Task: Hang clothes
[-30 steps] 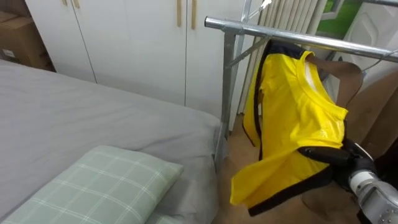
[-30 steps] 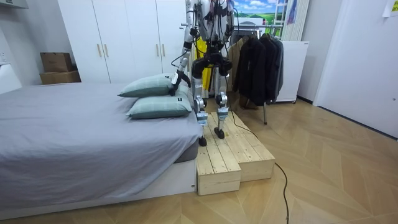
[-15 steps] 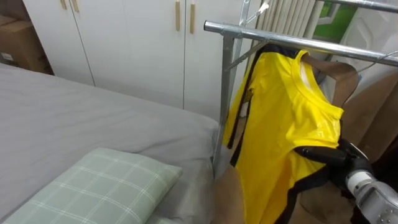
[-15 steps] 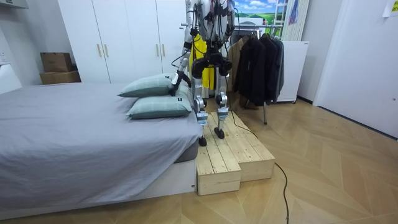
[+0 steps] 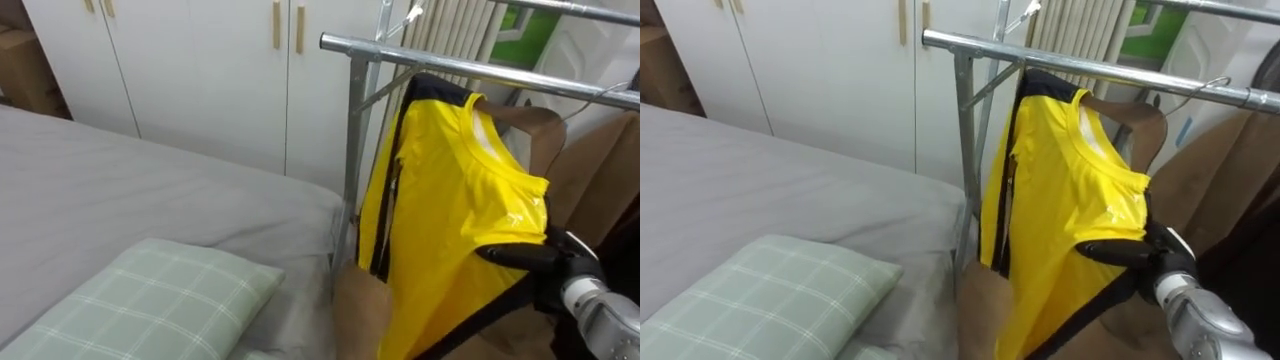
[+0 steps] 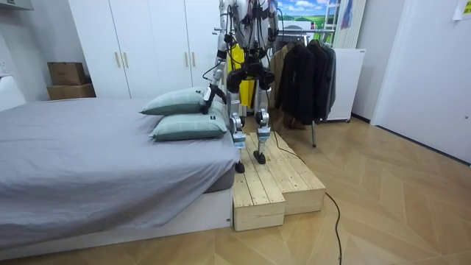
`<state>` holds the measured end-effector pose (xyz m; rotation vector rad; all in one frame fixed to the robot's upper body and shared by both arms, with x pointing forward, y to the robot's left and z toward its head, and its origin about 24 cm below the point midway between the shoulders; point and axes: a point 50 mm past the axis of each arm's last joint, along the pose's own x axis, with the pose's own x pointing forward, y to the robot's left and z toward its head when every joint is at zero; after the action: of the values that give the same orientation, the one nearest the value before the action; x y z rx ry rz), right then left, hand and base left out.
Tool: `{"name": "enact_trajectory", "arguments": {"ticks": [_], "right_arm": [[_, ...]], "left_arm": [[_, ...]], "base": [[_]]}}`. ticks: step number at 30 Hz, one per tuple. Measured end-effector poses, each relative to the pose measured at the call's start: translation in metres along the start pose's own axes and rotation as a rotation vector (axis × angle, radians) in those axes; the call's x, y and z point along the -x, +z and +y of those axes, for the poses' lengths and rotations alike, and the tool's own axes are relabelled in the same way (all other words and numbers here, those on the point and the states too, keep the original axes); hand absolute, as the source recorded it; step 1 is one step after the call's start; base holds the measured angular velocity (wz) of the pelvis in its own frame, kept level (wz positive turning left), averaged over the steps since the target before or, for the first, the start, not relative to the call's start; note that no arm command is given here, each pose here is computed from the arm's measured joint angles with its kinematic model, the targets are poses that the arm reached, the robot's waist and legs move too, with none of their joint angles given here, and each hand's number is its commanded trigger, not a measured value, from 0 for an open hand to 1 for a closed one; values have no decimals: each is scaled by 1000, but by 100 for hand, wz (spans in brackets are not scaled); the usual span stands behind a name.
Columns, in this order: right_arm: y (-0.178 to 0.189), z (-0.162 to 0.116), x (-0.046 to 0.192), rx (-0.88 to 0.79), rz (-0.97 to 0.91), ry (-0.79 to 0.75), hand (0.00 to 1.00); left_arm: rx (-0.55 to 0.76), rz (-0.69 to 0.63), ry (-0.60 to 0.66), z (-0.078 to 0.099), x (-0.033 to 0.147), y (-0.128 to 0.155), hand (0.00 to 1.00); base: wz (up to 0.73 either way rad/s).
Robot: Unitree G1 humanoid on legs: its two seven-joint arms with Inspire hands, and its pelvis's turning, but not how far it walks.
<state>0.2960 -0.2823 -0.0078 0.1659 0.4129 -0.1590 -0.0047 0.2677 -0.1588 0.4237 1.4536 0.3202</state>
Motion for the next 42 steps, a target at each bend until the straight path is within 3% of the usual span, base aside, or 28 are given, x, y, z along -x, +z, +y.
{"name": "enact_trajectory", "arguments": {"ticks": [2,3,5,6,20,37,39,42], "right_arm": [[-1,-1,0,20,5,-8,0],[-1,-2,0,32,9,-17,5],[-2,-4,1,51,13,-25,76],[-2,-4,0,59,14,-28,100],[-5,-37,8,409,86,-195,100],[-7,-38,8,715,131,-217,100],[-8,-39,8,757,136,-231,0],[-8,-41,9,800,135,-255,0]], "left_arm": [[-2,0,4,1,0,0,0],[-3,3,6,2,0,-1,0],[-3,3,7,2,0,-2,0],[-3,4,8,2,0,-2,0],[-14,8,7,9,-1,-3,0],[-39,7,-7,17,-3,-4,0],[-40,7,-8,17,-3,-4,0],[-40,6,-8,17,-3,-3,0]], "base": [[0],[0],[0],[0],[0],[0],[0],[0]]}}
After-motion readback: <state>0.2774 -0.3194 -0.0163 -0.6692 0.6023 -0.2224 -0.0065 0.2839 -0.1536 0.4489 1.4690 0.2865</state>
